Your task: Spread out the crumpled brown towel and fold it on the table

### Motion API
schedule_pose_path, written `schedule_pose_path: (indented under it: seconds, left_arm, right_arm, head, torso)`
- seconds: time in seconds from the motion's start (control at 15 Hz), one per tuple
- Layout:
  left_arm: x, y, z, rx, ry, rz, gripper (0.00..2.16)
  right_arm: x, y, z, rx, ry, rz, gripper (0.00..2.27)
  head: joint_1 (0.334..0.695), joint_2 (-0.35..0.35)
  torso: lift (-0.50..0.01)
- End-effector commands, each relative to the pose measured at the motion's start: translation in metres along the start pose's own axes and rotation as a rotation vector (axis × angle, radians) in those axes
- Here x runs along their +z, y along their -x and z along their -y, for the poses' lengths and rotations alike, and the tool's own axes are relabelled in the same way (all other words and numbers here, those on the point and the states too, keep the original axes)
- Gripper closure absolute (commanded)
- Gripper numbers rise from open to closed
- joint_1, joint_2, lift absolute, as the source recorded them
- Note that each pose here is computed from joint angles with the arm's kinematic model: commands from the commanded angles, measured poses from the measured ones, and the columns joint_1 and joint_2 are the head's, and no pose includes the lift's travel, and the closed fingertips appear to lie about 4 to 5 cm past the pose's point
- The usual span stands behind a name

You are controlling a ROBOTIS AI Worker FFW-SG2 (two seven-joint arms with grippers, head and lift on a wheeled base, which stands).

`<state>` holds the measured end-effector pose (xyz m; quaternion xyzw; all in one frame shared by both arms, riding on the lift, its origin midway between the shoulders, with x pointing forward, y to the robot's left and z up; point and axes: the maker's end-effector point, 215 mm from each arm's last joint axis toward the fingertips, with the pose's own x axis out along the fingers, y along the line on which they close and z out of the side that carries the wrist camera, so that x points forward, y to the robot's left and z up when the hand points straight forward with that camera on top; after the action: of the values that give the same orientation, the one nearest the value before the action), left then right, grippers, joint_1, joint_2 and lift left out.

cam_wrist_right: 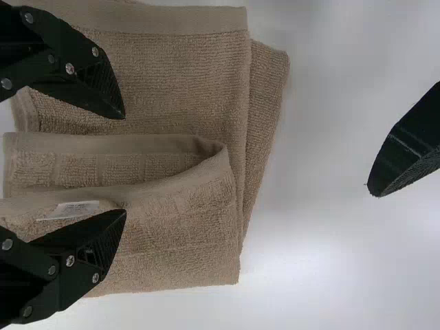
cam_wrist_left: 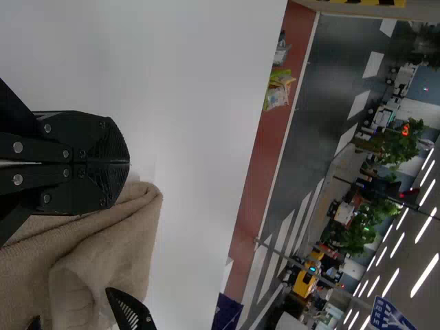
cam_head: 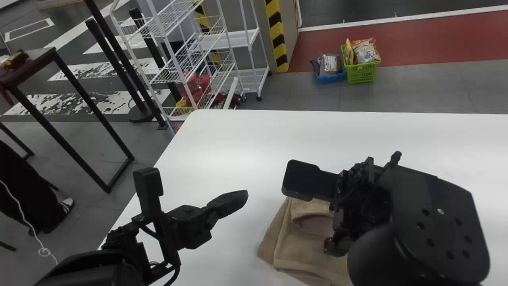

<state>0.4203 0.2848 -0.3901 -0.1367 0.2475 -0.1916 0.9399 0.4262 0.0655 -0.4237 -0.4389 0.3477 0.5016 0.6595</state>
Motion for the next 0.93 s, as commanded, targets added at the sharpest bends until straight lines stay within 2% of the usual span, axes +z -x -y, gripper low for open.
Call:
schedule_pose_path:
  seconds: [0.0,0.33,0.4,0.67,0.87]
  left_arm:
    - [0.001,0.0,-0.001,0.001,-0.002,0.001,1.95]
    - [0.001,0.0,0.0,-0.001,-0.002,0.0,1.94]
    - [0.001,0.0,0.001,-0.003,-0.001,0.001,1.94]
    - [0.001,0.0,0.001,-0.004,-0.004,0.001,1.95]
    - [0.002,0.0,0.0,-0.001,-0.004,0.001,1.95]
  right_arm:
    - [-0.002,-0.001,0.002,0.001,0.012,-0.006,0.41]
    - [-0.007,0.0,0.012,-0.018,0.024,-0.011,0.41]
    - [-0.007,0.0,0.014,-0.026,0.026,-0.01,0.5]
    - [-0.009,-0.001,0.016,-0.024,0.019,-0.012,0.51]
    - [-0.009,-0.002,0.01,-0.01,0.011,-0.015,0.9]
  head:
    - [0.695,0.35]
    - [0.695,0.35]
    - [0.695,0.35]
    - [0.695,0.35]
    - [0.695,0.35]
  torso:
    - [-0.127]
    - [-0.127]
    - [-0.127]
    - [-0.127]
    - [-0.127]
